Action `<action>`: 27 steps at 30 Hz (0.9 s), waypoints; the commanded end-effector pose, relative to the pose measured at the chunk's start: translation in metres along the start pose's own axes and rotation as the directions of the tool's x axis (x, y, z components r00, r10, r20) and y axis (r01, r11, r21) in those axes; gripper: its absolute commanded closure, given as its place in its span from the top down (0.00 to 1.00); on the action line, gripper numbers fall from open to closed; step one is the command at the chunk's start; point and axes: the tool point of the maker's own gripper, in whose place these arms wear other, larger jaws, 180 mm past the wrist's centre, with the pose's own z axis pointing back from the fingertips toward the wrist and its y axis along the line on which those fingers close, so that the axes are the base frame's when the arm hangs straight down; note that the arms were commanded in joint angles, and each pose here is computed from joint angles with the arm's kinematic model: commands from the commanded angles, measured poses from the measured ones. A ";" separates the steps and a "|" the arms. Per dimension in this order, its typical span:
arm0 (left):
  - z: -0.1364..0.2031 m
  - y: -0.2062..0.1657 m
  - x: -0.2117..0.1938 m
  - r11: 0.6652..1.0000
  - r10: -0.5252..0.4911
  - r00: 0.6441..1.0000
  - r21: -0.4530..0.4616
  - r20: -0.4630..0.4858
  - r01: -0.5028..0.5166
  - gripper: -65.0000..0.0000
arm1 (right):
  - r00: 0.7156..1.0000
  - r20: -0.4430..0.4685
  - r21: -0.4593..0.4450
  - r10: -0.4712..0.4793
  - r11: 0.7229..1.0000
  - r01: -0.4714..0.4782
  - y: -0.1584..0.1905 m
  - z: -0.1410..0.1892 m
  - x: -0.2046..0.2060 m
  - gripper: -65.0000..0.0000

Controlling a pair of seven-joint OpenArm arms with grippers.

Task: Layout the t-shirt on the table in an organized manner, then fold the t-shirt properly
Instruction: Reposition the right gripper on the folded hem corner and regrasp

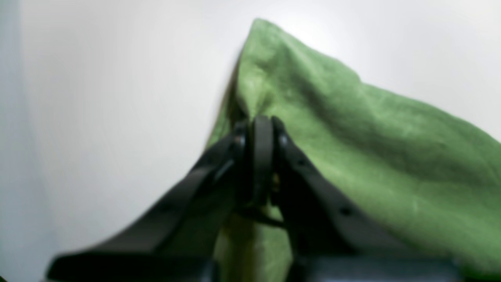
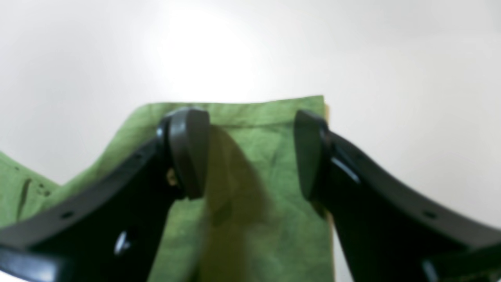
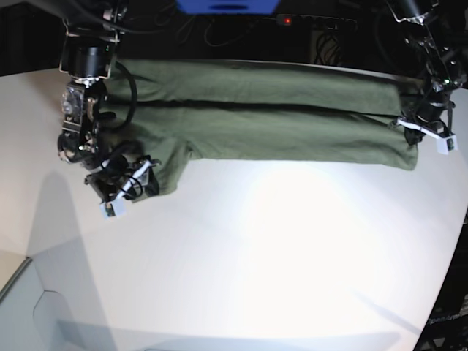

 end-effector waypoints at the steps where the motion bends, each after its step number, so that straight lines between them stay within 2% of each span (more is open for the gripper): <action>1: 0.002 0.003 0.018 1.000 -0.008 0.999 0.003 0.051 0.008 0.00 | 0.999 0.038 -0.010 0.012 1.000 -0.011 -0.006 0.002 0.016 0.53; 12: 0.001 0.003 0.019 1.000 -0.008 0.999 0.002 0.053 0.008 0.00 | 0.991 0.104 -0.051 0.079 0.996 -0.074 -0.018 0.018 0.047 0.53; 17: 0.001 0.003 0.019 1.000 -0.008 0.999 0.002 0.053 0.008 0.00 | 0.997 0.061 -0.043 0.048 0.998 -0.045 -0.022 0.011 0.030 0.53; 22: 0.001 0.003 0.019 1.000 -0.008 0.999 0.002 0.053 0.008 0.00 | 0.996 0.088 -0.035 0.012 0.999 -0.009 -0.025 0.004 0.025 0.53; 27: 0.001 0.003 0.018 1.000 -0.009 0.999 0.003 0.052 0.009 0.00 | 0.999 0.054 -0.042 -0.005 0.999 0.008 -0.034 0.002 0.010 0.53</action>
